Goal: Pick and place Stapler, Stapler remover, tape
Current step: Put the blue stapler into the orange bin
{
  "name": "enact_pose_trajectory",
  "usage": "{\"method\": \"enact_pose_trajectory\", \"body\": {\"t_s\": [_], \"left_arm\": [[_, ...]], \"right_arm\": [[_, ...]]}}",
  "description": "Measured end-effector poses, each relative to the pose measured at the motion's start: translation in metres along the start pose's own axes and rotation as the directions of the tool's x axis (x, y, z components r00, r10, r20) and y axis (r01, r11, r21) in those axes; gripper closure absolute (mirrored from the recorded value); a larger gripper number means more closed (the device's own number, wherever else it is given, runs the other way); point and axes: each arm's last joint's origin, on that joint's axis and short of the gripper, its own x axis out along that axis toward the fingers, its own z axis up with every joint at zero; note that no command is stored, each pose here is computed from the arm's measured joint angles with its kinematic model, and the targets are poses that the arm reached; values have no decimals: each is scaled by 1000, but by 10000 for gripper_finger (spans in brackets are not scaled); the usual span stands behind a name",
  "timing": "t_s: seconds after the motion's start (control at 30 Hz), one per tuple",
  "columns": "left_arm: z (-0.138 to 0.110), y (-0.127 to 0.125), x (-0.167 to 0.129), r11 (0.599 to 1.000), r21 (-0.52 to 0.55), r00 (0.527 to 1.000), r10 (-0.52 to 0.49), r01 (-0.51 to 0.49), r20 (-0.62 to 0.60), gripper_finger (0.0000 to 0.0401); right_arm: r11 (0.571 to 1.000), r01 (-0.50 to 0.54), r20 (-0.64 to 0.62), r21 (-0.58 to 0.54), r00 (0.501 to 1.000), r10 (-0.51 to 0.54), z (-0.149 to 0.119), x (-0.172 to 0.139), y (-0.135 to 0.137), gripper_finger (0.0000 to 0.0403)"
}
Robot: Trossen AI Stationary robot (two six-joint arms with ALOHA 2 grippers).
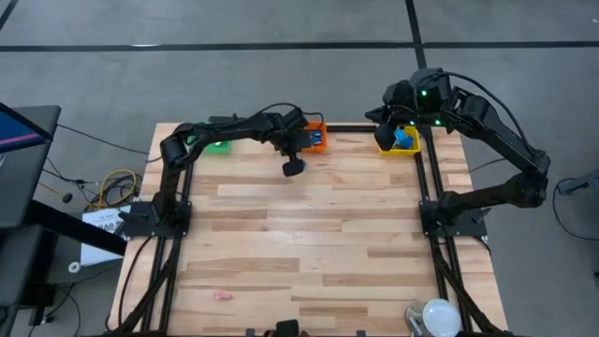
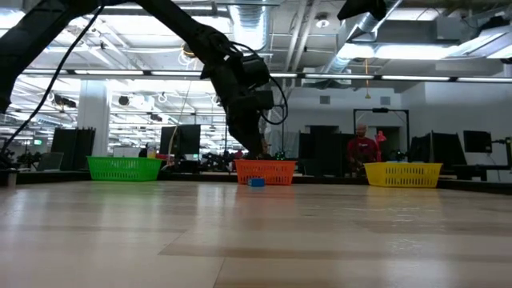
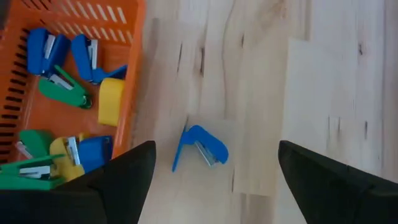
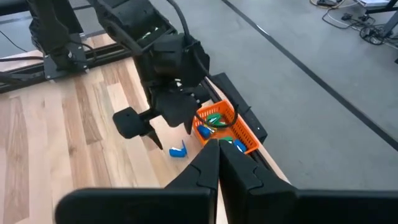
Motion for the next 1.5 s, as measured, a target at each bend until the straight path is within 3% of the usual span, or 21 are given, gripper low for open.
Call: {"method": "enact_pose_trajectory", "body": {"t_s": [0.3,0.57,1.0,1.2,1.5], "left_arm": [[-2,-6,23,999,11,999,-40,40,-28,77],[-8,-3,43,998,7,995,55,-54,-89,78],[-13,1,53,992,-70,987,100,-109,-124,80],[-12,0,53,990,-72,986,110,-119,-126,112],[-12,-1,54,990,-69,986,112,-121,-127,193]], "right_arm": [[1000,-3,-1,-16,1000,3,0,0,0,403],[999,-52,3,-16,999,52,0,0,2,403],[998,-52,3,-16,999,52,0,0,2,403],[998,-52,3,-16,999,52,0,0,2,403],[998,-52,3,-16,999,52,0,0,2,403]]}}
